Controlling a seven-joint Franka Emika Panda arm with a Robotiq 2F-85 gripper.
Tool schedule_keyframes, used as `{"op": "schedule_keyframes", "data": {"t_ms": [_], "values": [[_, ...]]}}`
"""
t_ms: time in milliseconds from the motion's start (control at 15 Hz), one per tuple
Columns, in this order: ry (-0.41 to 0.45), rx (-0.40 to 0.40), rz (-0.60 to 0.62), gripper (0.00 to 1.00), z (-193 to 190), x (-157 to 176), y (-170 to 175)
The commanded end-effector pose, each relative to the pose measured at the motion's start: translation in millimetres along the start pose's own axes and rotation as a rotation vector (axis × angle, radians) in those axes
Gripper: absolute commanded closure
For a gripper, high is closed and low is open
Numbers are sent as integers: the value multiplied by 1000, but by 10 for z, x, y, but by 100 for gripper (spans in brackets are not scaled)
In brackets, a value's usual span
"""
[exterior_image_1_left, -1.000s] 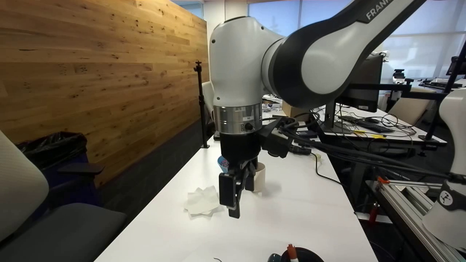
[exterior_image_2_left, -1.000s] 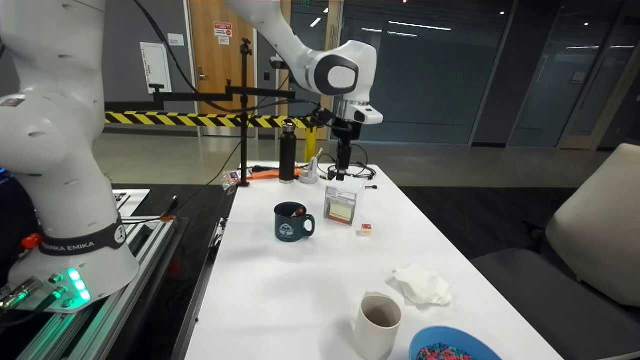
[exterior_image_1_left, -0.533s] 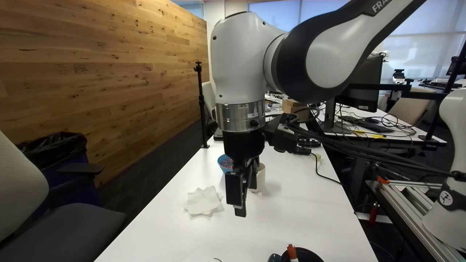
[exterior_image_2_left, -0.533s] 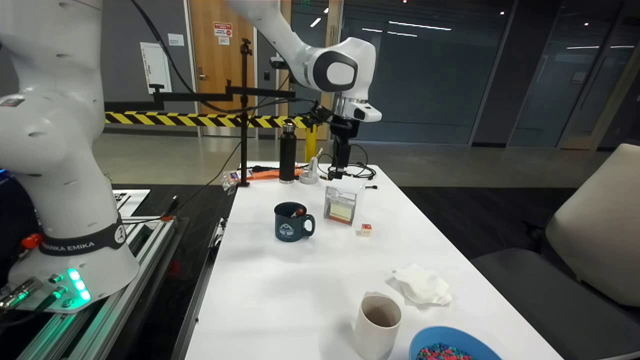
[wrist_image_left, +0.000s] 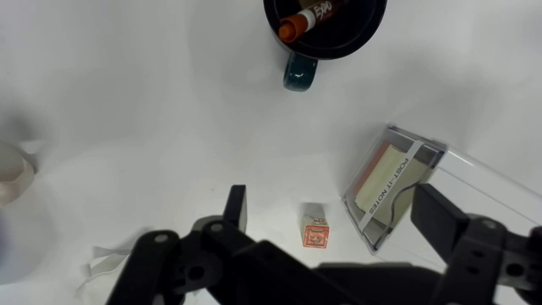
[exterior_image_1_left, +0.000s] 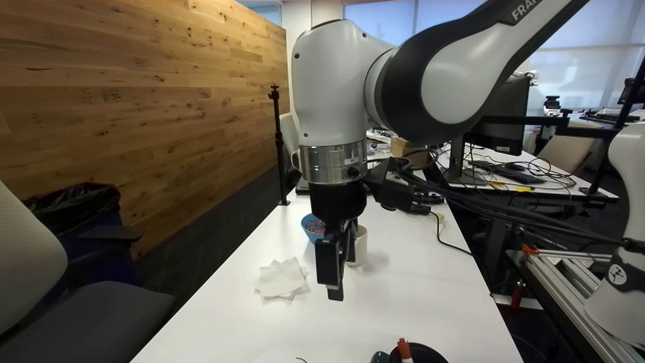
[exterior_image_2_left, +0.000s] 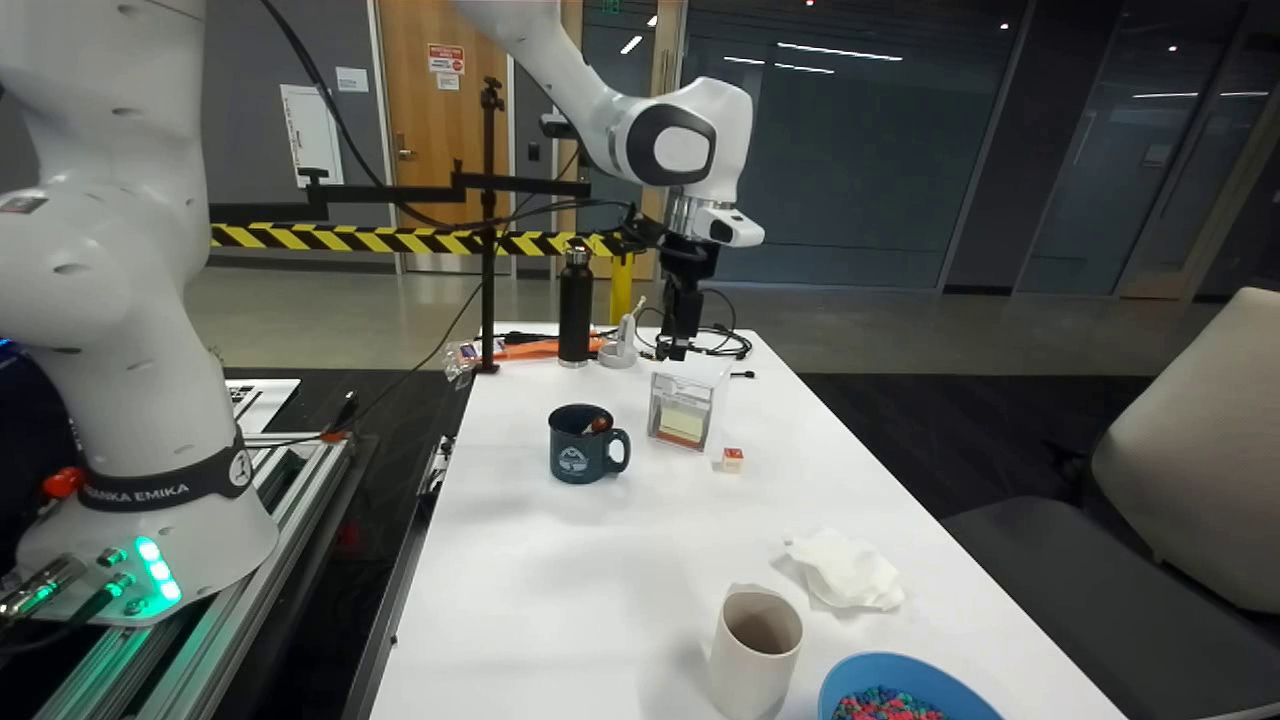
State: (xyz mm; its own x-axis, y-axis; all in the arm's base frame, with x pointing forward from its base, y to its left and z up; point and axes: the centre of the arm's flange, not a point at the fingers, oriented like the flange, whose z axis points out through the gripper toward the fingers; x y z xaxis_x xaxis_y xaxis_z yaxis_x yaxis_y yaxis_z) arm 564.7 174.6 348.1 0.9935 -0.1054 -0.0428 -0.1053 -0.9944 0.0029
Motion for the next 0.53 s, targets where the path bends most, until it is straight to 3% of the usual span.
{"op": "schedule_keyframes", "data": {"t_ms": [0, 467], "values": [[-22, 5, -24, 0, 0, -44, 48], [-29, -2, -29, 0, 13, -35, 38]]}}
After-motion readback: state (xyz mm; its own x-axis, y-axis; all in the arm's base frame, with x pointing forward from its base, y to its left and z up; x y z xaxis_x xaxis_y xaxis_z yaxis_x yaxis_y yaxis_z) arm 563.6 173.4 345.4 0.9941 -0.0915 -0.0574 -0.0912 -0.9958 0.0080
